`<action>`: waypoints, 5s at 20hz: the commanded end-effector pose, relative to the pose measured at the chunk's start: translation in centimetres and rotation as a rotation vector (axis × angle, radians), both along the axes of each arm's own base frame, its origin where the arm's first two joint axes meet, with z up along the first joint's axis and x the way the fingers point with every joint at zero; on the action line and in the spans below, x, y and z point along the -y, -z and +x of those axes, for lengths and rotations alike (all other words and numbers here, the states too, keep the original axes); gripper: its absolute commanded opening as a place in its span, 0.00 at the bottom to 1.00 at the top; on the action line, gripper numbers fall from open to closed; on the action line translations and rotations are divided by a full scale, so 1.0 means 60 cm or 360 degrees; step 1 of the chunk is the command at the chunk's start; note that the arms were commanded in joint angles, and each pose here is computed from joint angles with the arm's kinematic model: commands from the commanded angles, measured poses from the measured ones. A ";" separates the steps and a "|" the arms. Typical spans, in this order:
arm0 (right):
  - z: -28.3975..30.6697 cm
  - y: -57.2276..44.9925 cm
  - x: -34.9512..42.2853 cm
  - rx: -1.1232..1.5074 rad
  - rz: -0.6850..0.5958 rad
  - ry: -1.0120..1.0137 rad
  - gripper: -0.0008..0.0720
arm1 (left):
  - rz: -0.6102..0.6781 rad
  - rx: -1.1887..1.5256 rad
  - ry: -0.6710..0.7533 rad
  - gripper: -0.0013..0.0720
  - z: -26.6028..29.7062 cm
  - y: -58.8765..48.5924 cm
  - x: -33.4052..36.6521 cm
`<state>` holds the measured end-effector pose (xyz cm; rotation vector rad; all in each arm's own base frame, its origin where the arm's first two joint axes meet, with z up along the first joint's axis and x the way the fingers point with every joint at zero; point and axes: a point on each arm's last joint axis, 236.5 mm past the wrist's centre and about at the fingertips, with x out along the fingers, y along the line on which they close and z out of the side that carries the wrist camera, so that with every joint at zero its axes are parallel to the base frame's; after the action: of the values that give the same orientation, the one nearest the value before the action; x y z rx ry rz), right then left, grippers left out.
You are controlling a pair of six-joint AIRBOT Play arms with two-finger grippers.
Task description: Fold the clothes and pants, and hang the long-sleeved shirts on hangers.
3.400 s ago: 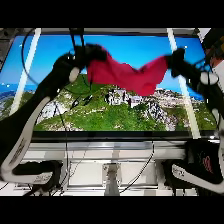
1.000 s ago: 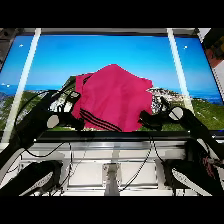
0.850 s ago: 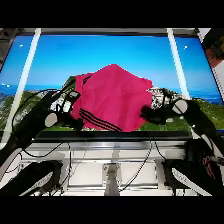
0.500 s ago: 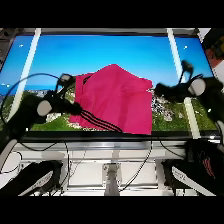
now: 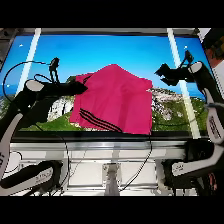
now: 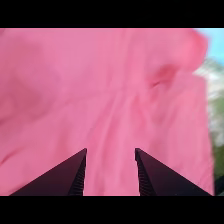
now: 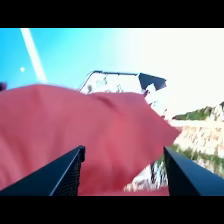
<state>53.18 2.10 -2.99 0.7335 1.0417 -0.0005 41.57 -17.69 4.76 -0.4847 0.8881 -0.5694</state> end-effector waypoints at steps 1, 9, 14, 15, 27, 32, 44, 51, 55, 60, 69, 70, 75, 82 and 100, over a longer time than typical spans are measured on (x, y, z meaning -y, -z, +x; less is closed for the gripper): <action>0.056 0.085 0.005 -0.0025 0.0040 0.0007 0.80 | -0.0113 0.0059 -0.0025 0.52 0.028 -0.003 0.004; 0.099 0.101 -0.021 -0.0024 0.0013 -0.0115 0.80 | -0.0110 0.0056 -0.0034 0.52 0.030 0.001 0.003; 0.049 0.124 -0.067 -0.0190 0.0042 -0.0320 0.80 | -0.0110 0.0056 -0.0033 0.52 0.030 0.000 0.003; 0.044 0.125 -0.078 -0.0202 0.0044 -0.0345 0.80 | -0.0110 0.0056 -0.0034 0.52 0.030 0.001 0.003; 0.081 -0.031 -0.113 0.0051 0.0031 -0.0478 0.02 | -0.0111 0.0056 -0.0034 0.52 0.030 0.000 0.003; 0.001 -0.128 -0.302 0.0039 0.0142 -0.0958 0.02 | -0.0087 0.0093 -0.0101 0.52 0.046 -0.001 -0.010; -0.186 -0.034 -0.438 -0.0370 -0.0456 -0.1545 0.49 | -0.0001 0.0253 -0.0446 0.52 0.113 -0.014 -0.088; -0.041 -0.036 -0.229 -0.0359 -0.0369 -0.0821 0.49 | 0.0058 0.0289 -0.0408 0.55 0.112 -0.011 -0.090; -0.065 -0.032 -0.216 -0.0504 0.0239 -0.0772 0.49 | 0.0171 0.0308 -0.0338 0.69 0.106 0.002 -0.095; -0.044 0.016 -0.227 -0.0589 0.0514 -0.0635 0.67 | 0.0225 0.0290 -0.0255 0.69 0.094 0.014 -0.089; -0.038 0.064 -0.239 -0.0700 0.0557 -0.0509 0.67 | 0.0223 0.0285 -0.0247 0.69 0.092 0.014 -0.087; -0.041 0.064 -0.239 -0.0711 0.0557 -0.0518 0.67 | 0.0223 0.0286 -0.0247 0.69 0.092 0.014 -0.087; -0.050 0.065 -0.261 -0.0727 0.0549 -0.0558 0.66 | 0.0223 0.0285 -0.0247 0.69 0.092 0.014 -0.087; -0.051 0.061 -0.282 -0.0697 0.0510 -0.0607 0.02 | 0.0223 0.0285 -0.0247 0.69 0.092 0.014 -0.087; 0.182 -0.225 -0.072 0.0574 -0.0349 -0.0139 0.02 | 0.0222 0.0284 -0.0247 0.69 0.092 0.014 -0.087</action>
<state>59.69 10.27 7.83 0.5325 0.9675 0.1778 47.08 -12.50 3.92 -0.3662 0.7070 -0.3997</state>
